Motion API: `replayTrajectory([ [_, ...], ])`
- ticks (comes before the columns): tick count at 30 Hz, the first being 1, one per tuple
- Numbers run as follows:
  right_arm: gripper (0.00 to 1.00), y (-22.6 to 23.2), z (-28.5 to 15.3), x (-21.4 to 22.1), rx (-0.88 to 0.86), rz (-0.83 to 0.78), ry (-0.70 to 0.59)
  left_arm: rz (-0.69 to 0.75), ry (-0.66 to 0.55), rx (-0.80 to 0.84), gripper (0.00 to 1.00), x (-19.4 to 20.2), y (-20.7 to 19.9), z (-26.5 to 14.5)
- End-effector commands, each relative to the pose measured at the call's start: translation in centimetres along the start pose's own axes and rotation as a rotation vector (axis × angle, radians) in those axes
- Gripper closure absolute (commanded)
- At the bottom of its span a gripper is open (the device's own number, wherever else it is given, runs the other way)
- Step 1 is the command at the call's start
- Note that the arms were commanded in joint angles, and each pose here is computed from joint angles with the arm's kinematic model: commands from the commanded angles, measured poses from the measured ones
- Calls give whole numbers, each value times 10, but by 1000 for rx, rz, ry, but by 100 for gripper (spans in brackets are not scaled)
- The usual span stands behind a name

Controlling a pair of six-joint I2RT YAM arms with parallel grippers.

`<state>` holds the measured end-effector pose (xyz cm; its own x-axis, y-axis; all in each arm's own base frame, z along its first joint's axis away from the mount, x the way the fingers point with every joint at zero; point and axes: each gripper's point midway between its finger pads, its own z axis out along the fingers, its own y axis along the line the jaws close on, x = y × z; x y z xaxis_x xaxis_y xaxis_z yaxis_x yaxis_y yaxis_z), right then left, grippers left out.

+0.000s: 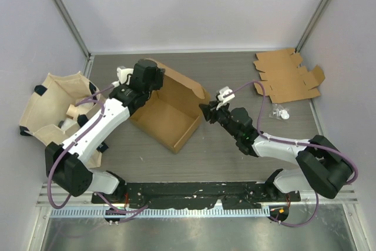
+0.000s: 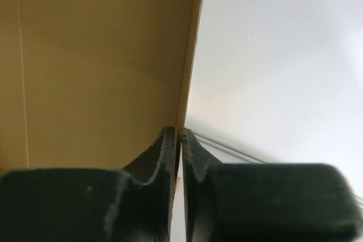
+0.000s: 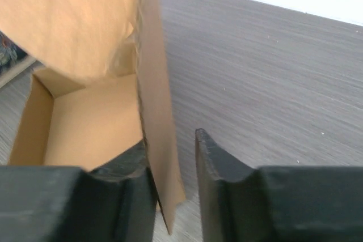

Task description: Fold the paper box

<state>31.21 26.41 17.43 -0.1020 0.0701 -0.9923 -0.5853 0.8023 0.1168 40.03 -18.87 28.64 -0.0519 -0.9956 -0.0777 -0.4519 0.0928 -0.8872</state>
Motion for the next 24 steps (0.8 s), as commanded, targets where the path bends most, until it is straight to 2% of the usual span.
replayTrajectory([
  [1, 72, -5, 12, -77, 31, -14, -242, -72, 32, 77, 70, -6, -15, -15],
  [2, 76, -3, 12, -73, -11, -17, -217, -55, 42, 108, 36, -8, -21, -24],
  [3, 82, -4, 13, -72, -42, -19, -205, 11, 48, 122, 23, -9, -20, -29],
  [4, 83, -16, 15, -74, -63, -25, -198, 69, 89, 143, 1, -5, -19, -35],
  [5, 86, 1, 13, -69, -203, -36, -165, 110, 112, 181, 0, -5, -24, -48],
  [7, 89, -10, 18, -71, -268, -68, -132, 302, 174, 233, 0, -1, -19, -67],
  [8, 91, -7, 16, -56, -318, -80, -57, 361, 184, 288, 0, -8, -26, -90],
  [9, 92, -7, 17, -50, -359, -118, -20, 566, 175, 326, 0, -12, -17, -99],
  [10, 92, -15, 20, -58, -372, -138, -12, 674, 220, 408, 0, -7, -19, -115],
  [12, 96, -14, 17, -47, -443, -148, 60, 914, 228, 576, 0, -10, -26, -151],
  [13, 96, -16, 22, -53, -463, -167, 61, 1132, 235, 655, 0, -9, -20, -161],
  [15, 99, -13, 17, -40, -535, -183, 135, 1337, 266, 719, 0, -9, -12, -175],
  [16, 98, -15, 20, -42, -555, -239, 135, 1490, 268, 760, 0, -8, -8, -174],
  [18, 99, -16, 17, -37, -599, -244, 163, 1687, 430, 904, 2, 11, -2, -195],
  [20, 99, -26, 20, -39, -591, -238, 180, 1886, 475, 884, 4, 16, 7, -176],
  [21, 99, -28, 21, -39, -592, -234, 181, 1937, 462, 947, 3, 21, -10, -187],
  [22, 98, -29, 20, -40, -593, -233, 179, 2006, 532, 935, 1, 30, -1, -171],
  [23, 99, -29, 21, -37, -596, -226, 184, 2148, 441, 855, 1, 18, -6, -152],
  [24, 99, -28, 21, -39, -601, -225, 181, 2202, 453, 846, 1, 29, -10, -141],
])
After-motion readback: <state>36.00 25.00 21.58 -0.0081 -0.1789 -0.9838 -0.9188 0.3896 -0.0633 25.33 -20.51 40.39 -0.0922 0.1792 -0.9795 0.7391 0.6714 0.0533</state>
